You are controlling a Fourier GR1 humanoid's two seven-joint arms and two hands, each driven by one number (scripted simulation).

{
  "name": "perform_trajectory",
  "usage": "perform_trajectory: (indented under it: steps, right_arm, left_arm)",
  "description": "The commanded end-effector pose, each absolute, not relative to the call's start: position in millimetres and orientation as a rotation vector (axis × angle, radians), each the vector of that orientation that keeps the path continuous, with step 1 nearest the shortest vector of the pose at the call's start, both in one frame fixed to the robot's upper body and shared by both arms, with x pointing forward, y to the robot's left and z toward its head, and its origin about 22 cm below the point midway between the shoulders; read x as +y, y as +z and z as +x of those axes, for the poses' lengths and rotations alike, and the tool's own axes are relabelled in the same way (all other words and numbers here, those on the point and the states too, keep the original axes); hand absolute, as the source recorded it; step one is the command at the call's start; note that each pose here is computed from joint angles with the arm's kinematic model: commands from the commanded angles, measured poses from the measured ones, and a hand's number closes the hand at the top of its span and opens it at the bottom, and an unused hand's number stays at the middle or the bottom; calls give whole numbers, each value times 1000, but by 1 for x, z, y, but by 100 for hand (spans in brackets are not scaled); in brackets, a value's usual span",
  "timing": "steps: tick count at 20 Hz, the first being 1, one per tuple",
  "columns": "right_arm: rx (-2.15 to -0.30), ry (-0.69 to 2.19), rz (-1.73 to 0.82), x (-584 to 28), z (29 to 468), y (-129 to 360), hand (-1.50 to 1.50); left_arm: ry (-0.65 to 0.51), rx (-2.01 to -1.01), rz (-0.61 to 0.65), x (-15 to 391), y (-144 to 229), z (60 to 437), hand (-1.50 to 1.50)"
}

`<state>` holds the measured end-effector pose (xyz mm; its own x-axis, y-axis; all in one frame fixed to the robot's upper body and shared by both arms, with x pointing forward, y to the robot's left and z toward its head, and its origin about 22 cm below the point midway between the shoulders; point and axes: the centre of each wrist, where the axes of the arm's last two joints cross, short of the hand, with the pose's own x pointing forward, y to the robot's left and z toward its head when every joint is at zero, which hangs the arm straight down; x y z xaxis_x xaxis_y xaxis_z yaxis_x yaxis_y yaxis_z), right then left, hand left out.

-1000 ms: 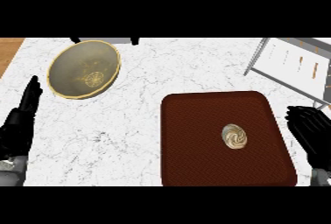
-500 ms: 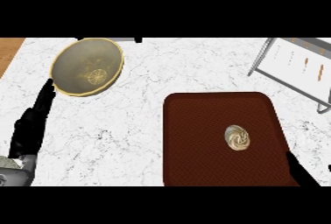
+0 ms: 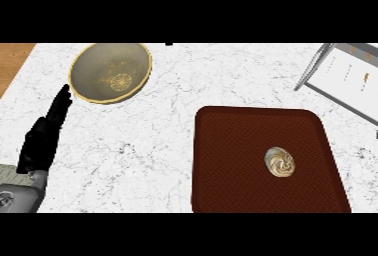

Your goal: Pick the cupcake from the tray and place it in the tiered basket

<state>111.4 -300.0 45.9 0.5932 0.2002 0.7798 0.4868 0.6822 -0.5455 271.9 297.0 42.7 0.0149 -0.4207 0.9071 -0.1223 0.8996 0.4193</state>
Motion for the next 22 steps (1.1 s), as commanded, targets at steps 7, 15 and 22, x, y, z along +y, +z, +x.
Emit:
perform_trajectory:
  steps: [7, 15, 22]
  right_arm:
    - [-686, -110, -813, -287, 176, 123, -150]
    - [-543, -39, -738, -278, 208, 113, -150]
    - [-491, -4, -726, -257, 231, 85, -150]
  left_arm:
    - [-257, -1550, 419, 278, 40, 285, 0]
    - [-242, -1545, 410, 290, 35, 287, 0]
    - [-232, -1529, 427, 291, 34, 282, 0]
